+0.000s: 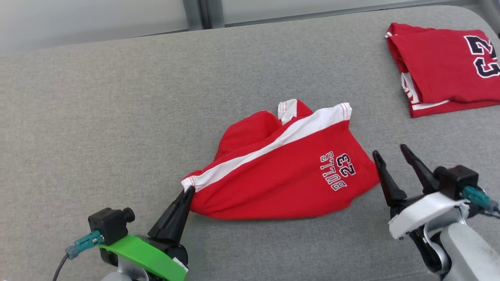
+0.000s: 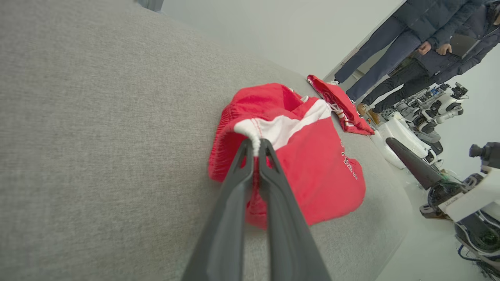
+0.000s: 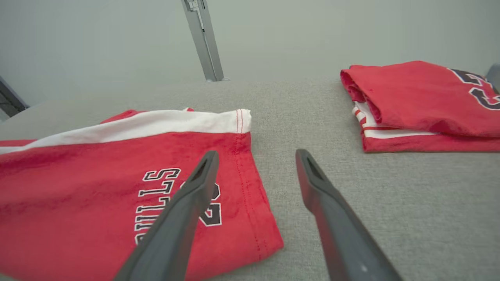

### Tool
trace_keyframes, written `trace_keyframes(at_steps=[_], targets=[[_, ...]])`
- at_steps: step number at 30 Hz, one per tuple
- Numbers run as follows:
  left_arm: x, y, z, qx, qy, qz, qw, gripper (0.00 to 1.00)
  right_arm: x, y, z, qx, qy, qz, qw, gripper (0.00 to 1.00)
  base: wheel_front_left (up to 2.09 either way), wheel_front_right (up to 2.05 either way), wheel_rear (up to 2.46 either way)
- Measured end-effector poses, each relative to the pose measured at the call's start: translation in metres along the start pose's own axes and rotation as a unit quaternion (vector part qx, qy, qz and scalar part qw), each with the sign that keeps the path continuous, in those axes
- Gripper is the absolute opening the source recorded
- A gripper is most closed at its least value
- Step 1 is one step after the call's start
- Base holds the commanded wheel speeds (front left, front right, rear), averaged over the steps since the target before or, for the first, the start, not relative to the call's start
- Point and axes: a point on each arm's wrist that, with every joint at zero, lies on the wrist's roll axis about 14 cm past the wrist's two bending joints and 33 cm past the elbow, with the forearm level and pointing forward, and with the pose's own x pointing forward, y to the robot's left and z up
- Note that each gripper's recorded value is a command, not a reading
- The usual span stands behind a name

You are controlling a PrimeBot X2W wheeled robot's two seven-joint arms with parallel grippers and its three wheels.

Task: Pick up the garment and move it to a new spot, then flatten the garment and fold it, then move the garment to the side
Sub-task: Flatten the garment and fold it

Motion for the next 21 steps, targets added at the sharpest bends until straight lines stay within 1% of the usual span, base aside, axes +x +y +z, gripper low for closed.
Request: trace_keyframes(at_steps=[2,3,6,8,11,13,15,21], targets=[[-0.004,0.006,0.003,-0.004,-0.011,0.014,1.0,0.0,0.015,0.006,-0.008,-0.004,0.042,0.03,0.999,1.0,0.0,0.0,0.0],[-0.006,0.01,0.005,-0.005,-0.017,0.021,1.0,0.0,0.024,0.01,-0.007,0.0,0.056,0.044,0.997,1.0,0.0,0.0,0.0],[-0.01,0.018,0.006,-0.008,-0.023,0.037,0.999,0.0,0.049,0.026,0.0,0.036,0.094,0.078,0.992,1.0,0.0,0.0,0.0],[-0.011,0.024,0.006,-0.007,-0.023,0.047,0.999,0.0,0.061,0.037,0.001,0.071,0.124,0.1,0.985,1.0,0.0,0.0,0.0],[-0.009,0.032,0.009,-0.004,-0.027,0.055,0.998,0.0,0.071,0.038,0.0,0.085,0.155,0.114,0.978,1.0,0.0,0.0,0.0],[-0.008,0.036,0.011,-0.003,-0.029,0.059,0.998,0.0,0.077,0.032,-0.003,0.065,0.169,0.116,0.977,1.0,0.0,0.0,0.0],[-0.009,0.04,0.011,-0.004,-0.029,0.065,0.997,0.0,0.083,0.03,-0.004,0.062,0.17,0.117,0.976,1.0,0.0,0.0,0.0],[-0.011,0.053,0.009,-0.004,-0.029,0.084,0.996,0.0,0.087,0.041,-0.028,0.089,0.213,0.131,0.964,1.0,0.0,0.0,0.0]])
